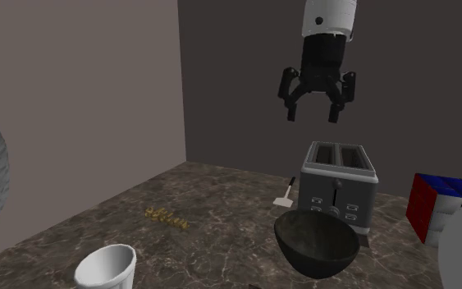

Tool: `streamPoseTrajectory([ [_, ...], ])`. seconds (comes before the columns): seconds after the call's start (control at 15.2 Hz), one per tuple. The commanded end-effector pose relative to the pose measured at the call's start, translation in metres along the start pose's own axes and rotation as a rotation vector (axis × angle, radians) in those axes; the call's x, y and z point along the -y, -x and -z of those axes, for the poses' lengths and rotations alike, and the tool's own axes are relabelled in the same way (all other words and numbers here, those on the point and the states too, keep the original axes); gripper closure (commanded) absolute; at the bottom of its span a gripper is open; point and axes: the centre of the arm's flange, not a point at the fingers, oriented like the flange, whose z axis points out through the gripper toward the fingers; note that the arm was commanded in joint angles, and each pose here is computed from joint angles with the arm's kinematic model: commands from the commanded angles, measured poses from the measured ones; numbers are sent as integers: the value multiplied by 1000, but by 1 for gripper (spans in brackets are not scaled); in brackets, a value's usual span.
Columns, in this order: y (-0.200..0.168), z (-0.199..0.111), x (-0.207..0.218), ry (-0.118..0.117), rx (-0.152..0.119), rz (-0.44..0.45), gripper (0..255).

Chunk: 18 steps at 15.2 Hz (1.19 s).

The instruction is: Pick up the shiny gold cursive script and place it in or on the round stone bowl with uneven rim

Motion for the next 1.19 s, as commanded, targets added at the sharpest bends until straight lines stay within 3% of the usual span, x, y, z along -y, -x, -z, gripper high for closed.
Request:
streamPoseTrajectory([
  [0.0,-17,-17,16,2,0,43,0],
  [1.12,-115,-155,166,26,6,402,0],
])
